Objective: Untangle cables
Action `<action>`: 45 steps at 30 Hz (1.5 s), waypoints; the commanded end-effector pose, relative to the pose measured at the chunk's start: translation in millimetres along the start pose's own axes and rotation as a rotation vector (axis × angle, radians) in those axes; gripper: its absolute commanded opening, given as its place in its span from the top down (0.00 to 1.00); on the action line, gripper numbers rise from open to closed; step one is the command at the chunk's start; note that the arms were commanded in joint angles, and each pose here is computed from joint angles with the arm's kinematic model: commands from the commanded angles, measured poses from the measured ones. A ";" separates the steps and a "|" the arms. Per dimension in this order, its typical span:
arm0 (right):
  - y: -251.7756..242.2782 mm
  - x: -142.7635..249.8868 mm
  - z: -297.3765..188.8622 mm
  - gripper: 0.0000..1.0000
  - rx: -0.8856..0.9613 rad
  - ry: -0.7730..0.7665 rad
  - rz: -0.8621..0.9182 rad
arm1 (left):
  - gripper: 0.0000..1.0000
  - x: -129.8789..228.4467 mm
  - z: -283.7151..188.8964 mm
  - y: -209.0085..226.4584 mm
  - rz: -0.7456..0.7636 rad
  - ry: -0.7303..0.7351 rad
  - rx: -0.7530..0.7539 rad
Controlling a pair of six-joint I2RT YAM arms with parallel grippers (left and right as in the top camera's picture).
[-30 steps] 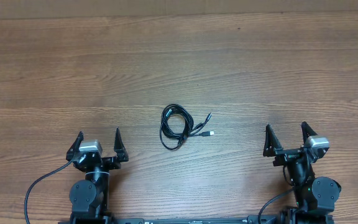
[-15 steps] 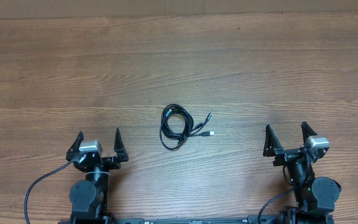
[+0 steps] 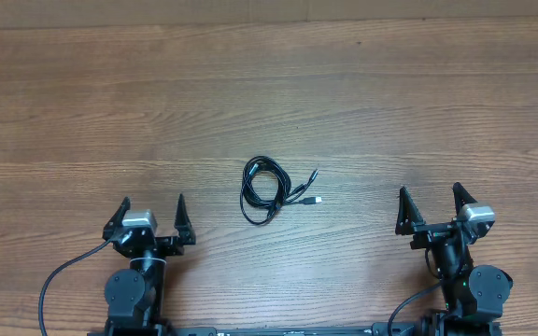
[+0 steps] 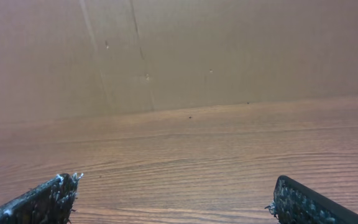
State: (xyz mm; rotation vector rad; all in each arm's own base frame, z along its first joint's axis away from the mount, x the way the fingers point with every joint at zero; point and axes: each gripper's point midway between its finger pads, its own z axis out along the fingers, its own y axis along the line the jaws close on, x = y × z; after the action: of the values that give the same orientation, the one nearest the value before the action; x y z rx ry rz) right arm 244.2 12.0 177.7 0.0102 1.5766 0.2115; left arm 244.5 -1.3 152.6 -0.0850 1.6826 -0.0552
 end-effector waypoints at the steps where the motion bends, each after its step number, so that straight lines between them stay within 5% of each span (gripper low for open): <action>1: -0.5 2.6 0.3 0.00 0.002 0.000 0.003 | 0.00 -12.1 -10.8 -5.0 0.028 0.041 0.027; 14: -0.5 2.6 0.3 0.00 0.002 0.000 0.003 | 0.00 -61.3 -27.3 -37.3 0.079 0.268 0.182; 24: -0.5 2.6 0.3 0.00 0.002 0.000 0.003 | 0.00 -65.6 13.6 -55.4 0.067 0.703 0.248; 34: -0.5 2.6 0.3 0.00 0.002 0.000 0.003 | 0.00 -32.5 51.1 -91.0 0.156 1.027 0.229; 45: -0.5 2.6 0.3 0.00 0.002 0.000 0.003 | 0.00 38.6 87.9 -128.6 0.144 1.182 0.249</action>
State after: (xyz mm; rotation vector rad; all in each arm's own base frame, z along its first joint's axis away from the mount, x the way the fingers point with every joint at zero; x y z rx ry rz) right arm 244.2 12.1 177.4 0.0102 1.5778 0.2119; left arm 315.8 -117.7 120.8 0.3544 2.8467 -0.1649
